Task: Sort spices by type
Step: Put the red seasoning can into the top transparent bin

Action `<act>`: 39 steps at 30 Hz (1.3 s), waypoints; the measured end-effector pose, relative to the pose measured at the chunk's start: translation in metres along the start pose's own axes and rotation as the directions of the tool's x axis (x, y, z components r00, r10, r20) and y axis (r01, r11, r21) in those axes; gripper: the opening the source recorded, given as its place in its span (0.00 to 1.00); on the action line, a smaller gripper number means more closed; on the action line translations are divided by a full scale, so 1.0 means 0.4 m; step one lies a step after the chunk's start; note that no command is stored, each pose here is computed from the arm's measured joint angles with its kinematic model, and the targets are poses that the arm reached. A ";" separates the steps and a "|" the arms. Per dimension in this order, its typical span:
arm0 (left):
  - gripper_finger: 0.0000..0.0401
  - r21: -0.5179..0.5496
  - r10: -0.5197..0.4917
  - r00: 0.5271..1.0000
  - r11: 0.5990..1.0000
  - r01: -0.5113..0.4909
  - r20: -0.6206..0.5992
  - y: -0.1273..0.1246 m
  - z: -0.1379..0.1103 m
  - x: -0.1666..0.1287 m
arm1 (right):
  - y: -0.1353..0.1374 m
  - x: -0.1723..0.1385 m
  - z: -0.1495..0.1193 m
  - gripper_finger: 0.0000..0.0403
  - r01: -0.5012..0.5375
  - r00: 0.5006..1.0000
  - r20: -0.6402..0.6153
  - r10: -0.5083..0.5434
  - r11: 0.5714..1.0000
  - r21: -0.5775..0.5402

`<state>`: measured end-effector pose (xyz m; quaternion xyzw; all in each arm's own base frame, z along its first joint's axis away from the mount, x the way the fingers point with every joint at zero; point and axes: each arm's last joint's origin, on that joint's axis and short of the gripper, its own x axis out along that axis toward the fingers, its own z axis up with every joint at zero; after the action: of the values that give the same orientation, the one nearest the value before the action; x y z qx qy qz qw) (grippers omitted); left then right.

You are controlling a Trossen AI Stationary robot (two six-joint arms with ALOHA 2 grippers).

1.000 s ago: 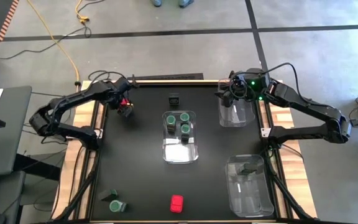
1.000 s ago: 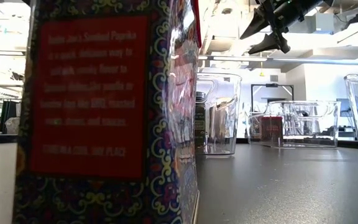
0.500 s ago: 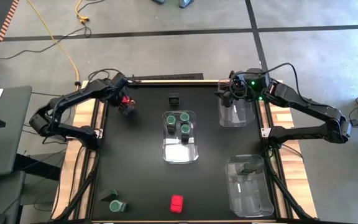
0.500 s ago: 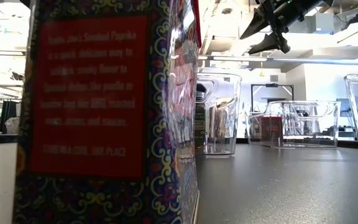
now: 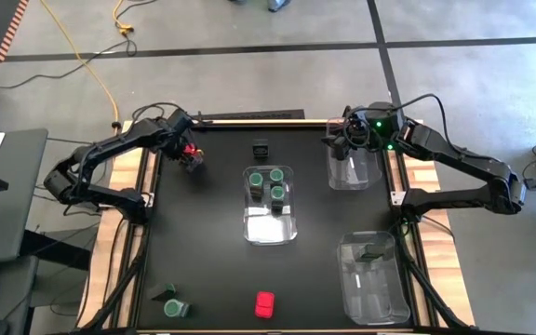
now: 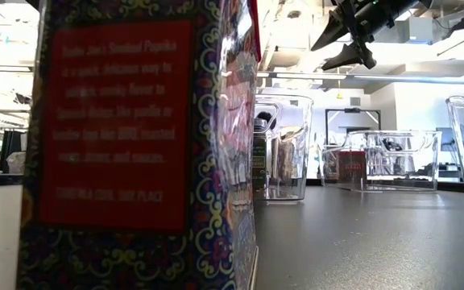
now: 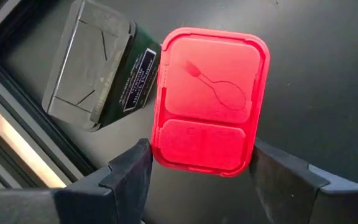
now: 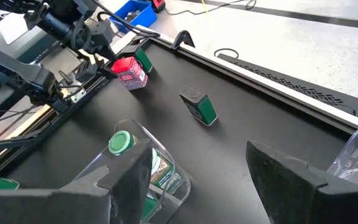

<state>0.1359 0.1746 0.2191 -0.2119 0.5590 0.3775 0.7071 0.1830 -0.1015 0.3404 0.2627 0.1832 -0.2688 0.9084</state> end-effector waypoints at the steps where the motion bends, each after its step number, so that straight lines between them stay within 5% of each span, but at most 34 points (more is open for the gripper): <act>1: 0.62 0.000 0.000 1.000 1.000 0.000 0.000 0.000 0.000 0.000 | 0.000 0.000 0.000 0.71 0.000 1.000 0.000 0.000 1.000 0.000; 15: 0.63 0.016 0.000 1.000 1.000 0.000 0.003 -0.001 0.001 0.000 | 0.000 0.000 0.000 0.71 0.000 1.000 0.000 0.000 1.000 -0.001; 26: 0.81 0.002 0.000 1.000 1.000 0.000 0.003 -0.001 0.001 0.000 | 0.000 0.000 0.000 0.71 0.000 1.000 0.000 0.000 1.000 -0.001; 39: 0.82 -0.036 0.001 1.000 0.999 0.000 0.021 0.000 0.005 0.000 | 0.000 0.000 0.000 0.71 0.000 1.000 0.000 0.000 1.000 -0.001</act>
<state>0.1374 0.1759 0.2198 -0.2206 0.5445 0.3899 0.7091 0.1830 -0.1015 0.3404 0.2622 0.1834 -0.2687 0.9085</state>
